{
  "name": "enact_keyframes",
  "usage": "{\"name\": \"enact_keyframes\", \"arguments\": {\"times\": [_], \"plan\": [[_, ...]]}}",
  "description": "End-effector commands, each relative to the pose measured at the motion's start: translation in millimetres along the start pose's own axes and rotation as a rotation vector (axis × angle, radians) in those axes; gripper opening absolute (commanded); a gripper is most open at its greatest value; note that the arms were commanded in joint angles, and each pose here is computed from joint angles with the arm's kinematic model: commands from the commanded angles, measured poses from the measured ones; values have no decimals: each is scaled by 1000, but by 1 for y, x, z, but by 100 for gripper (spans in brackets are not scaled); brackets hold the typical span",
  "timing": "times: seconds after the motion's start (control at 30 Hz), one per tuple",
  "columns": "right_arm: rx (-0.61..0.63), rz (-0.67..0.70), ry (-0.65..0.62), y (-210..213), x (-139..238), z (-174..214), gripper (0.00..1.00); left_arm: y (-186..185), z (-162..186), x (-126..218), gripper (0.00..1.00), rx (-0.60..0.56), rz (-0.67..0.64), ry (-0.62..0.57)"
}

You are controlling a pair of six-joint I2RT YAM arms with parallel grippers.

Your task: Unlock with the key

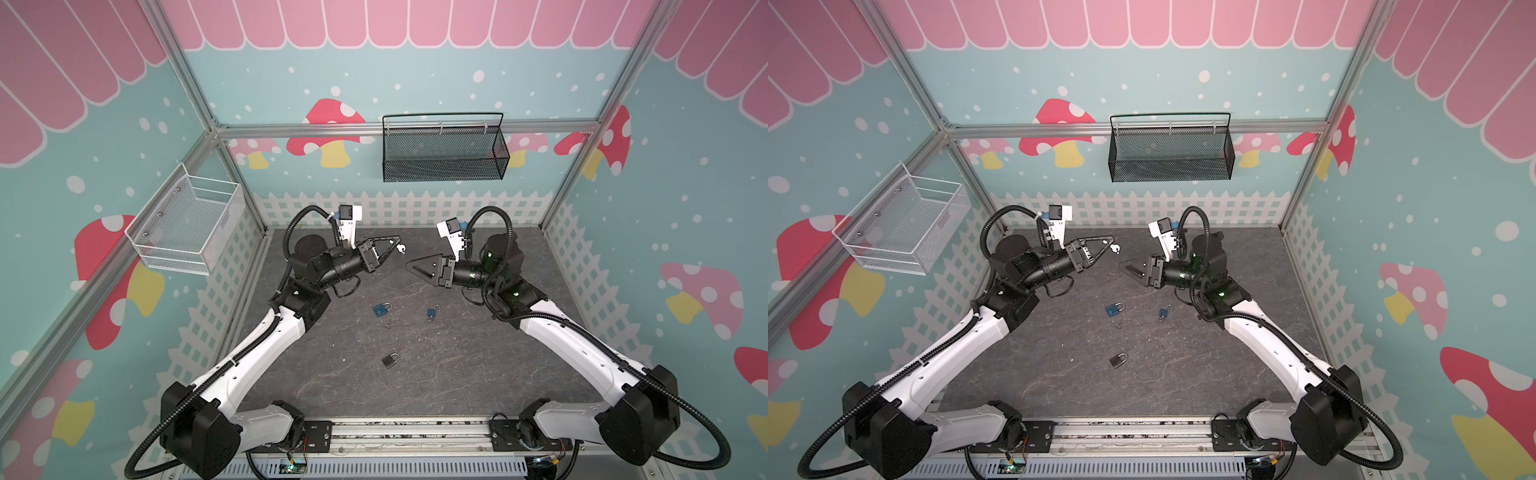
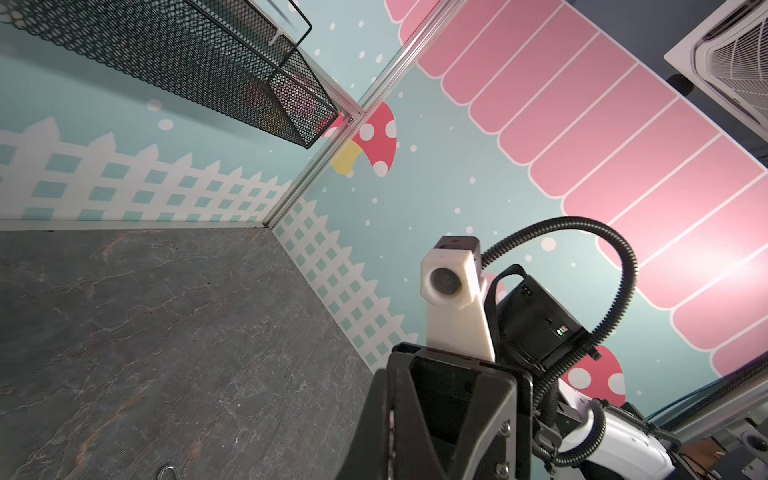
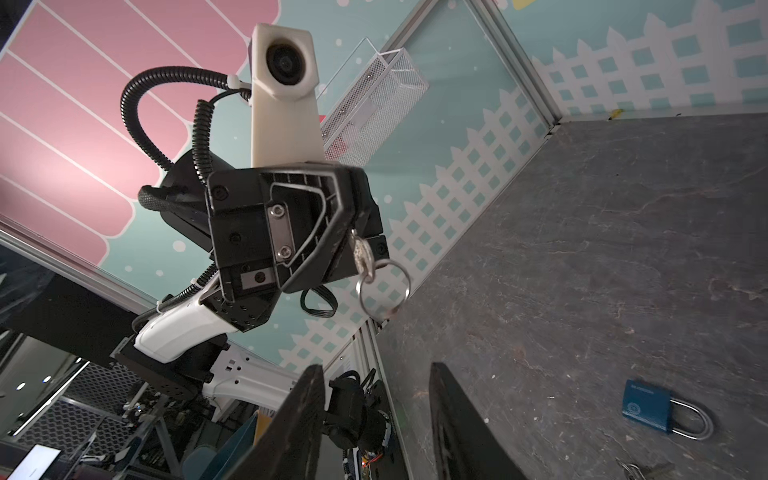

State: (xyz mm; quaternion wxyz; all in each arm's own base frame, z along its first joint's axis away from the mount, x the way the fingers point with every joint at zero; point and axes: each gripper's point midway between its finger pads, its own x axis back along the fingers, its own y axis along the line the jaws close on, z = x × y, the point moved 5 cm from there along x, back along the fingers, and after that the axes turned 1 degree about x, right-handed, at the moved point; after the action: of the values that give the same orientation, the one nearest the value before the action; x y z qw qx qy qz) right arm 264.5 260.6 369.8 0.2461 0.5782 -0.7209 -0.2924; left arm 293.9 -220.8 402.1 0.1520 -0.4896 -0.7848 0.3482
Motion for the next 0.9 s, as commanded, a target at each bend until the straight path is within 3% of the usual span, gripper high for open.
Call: {"name": "enact_keyframes", "arguments": {"times": [0.0, 0.4, 0.7, 0.87], "plan": [[-16, -96, -32, 15, 0, -11, 43, -5, 3, -4, 0, -33, 41, 12], [28, -79, -115, 14, -2, -27, 33, -11, 6, -9, 0, -37, 71, 28], [48, -51, -163, 9, 4, -33, 47, -15, 7, -8, 0, -43, 78, 34], [62, -77, -135, 10, 1, -31, 39, -17, 6, -10, 0, -43, 83, 37]]}}
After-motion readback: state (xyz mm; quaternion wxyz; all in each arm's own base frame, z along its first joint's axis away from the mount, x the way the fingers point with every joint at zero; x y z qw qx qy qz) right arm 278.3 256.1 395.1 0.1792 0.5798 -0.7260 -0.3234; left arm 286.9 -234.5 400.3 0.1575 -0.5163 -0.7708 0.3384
